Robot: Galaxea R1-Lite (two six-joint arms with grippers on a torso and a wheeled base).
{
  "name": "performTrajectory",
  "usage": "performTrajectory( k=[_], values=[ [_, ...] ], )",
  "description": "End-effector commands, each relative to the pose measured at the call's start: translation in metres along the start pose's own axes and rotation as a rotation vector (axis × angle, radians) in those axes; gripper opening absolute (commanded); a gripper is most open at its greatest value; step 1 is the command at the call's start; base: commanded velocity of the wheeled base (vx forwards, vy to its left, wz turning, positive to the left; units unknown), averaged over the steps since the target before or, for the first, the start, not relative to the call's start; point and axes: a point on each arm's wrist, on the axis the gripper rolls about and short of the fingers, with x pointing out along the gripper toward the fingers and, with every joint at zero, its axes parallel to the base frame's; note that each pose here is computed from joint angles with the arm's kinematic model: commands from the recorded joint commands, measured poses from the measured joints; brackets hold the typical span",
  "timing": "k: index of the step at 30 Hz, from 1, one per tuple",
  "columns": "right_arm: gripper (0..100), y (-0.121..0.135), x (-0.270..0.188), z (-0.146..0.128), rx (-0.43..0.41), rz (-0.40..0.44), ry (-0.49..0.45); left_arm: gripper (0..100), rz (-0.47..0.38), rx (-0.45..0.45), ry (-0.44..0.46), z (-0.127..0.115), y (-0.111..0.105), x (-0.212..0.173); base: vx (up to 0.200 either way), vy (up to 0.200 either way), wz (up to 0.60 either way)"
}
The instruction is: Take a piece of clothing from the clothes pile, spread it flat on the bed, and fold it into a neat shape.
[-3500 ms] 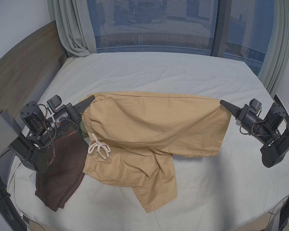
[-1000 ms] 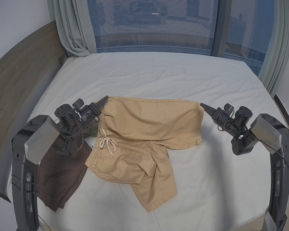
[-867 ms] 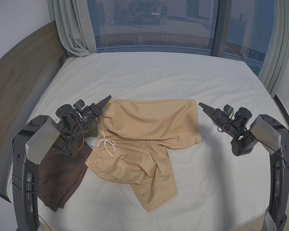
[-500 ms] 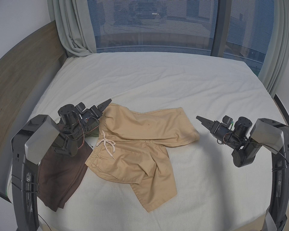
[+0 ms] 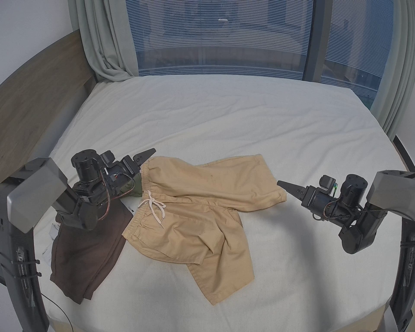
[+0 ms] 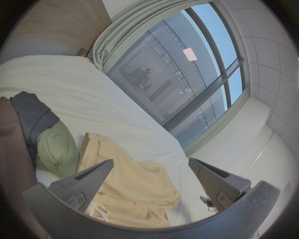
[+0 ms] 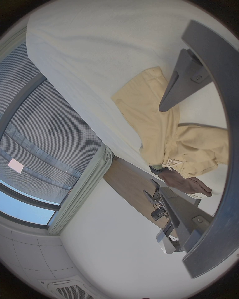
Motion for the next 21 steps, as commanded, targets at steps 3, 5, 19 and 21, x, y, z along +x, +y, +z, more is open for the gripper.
performTrajectory(
  k=[3,5,19,21],
  values=[
    [100,0.030,-0.007,-0.004,-0.009,0.035,0.028,100,-0.041,0.012,0.021,0.021,-0.031,-0.044,0.000,0.000,0.00],
    [100,0.030,-0.007,-0.004,-0.010,0.035,0.030,100,-0.043,0.012,0.022,0.020,-0.032,-0.044,0.000,0.000,0.00],
    [100,0.033,-0.008,-0.019,-0.062,0.018,0.063,100,-0.052,0.055,0.074,0.014,-0.024,-0.076,0.000,0.000,0.00],
    [100,0.033,-0.008,-0.019,-0.062,0.017,0.062,100,-0.050,0.065,0.077,0.014,-0.024,-0.077,0.000,0.000,0.00]
  ],
)
